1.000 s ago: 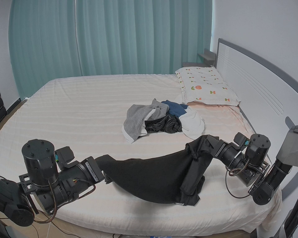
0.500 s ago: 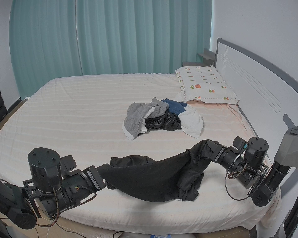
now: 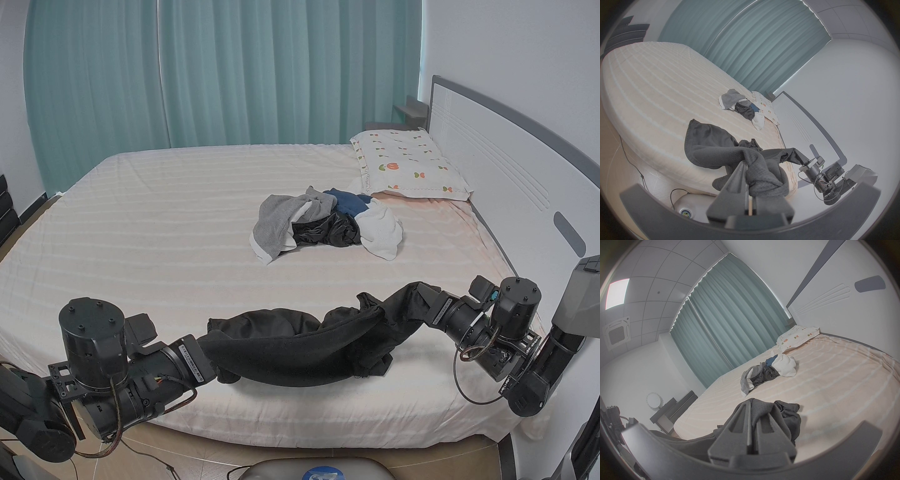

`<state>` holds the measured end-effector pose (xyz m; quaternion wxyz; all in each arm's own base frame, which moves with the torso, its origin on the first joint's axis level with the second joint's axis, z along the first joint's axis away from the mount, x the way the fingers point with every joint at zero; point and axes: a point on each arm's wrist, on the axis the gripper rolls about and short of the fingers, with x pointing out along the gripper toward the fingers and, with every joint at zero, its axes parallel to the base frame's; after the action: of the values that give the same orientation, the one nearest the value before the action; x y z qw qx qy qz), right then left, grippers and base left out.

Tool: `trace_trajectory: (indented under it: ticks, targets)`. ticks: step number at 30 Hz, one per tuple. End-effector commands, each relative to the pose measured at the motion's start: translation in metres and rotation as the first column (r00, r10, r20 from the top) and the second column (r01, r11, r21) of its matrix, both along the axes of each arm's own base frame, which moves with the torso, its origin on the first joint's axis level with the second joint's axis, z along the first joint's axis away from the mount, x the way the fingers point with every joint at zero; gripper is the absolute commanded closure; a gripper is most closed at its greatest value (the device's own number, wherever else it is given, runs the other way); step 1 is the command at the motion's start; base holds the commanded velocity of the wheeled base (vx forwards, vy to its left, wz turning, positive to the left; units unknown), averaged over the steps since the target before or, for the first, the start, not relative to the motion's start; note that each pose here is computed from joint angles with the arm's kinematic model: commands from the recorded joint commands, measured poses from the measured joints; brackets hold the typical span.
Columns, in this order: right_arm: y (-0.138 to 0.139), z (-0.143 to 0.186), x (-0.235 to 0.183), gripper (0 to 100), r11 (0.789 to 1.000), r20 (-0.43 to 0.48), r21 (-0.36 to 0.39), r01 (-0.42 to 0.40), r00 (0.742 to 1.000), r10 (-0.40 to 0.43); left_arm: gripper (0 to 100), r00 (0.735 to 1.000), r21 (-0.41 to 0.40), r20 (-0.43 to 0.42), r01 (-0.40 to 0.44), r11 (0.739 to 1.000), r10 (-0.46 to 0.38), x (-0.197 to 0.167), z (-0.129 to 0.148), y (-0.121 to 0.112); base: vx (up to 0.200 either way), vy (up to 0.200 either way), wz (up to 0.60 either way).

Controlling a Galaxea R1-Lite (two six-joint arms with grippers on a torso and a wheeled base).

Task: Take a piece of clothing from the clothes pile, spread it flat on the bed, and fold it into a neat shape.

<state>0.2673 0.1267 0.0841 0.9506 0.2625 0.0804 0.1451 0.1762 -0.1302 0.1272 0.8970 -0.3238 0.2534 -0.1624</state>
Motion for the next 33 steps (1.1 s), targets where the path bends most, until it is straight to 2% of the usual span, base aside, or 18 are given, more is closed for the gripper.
trace_trajectory:
  ticks: [1, 13, 33]
  targets:
    - [0.000, 0.001, 0.000, 100, 1.000, 0.009, 0.004, -0.002, 1.000, 0.002, 100, 1.000, 0.005, -0.008, 0.000, 1.000, 0.000, 0.001, -0.002, -0.001, 0.000, 0.000, 0.00]
    - [0.002, 0.000, -0.003, 100, 1.000, 0.002, 0.001, -0.011, 1.000, 0.011, 100, 1.000, -0.005, 0.001, -0.018, 1.000, 0.018, 0.005, 0.001, 0.001, 0.000, 0.000, 0.00]
    - [0.006, 0.003, -0.005, 100, 1.000, 0.012, 0.004, -0.026, 1.000, 0.026, 100, 0.996, -0.038, 0.031, -0.082, 0.996, 0.083, 0.015, 0.011, 0.009, 0.000, 0.200, 0.00]
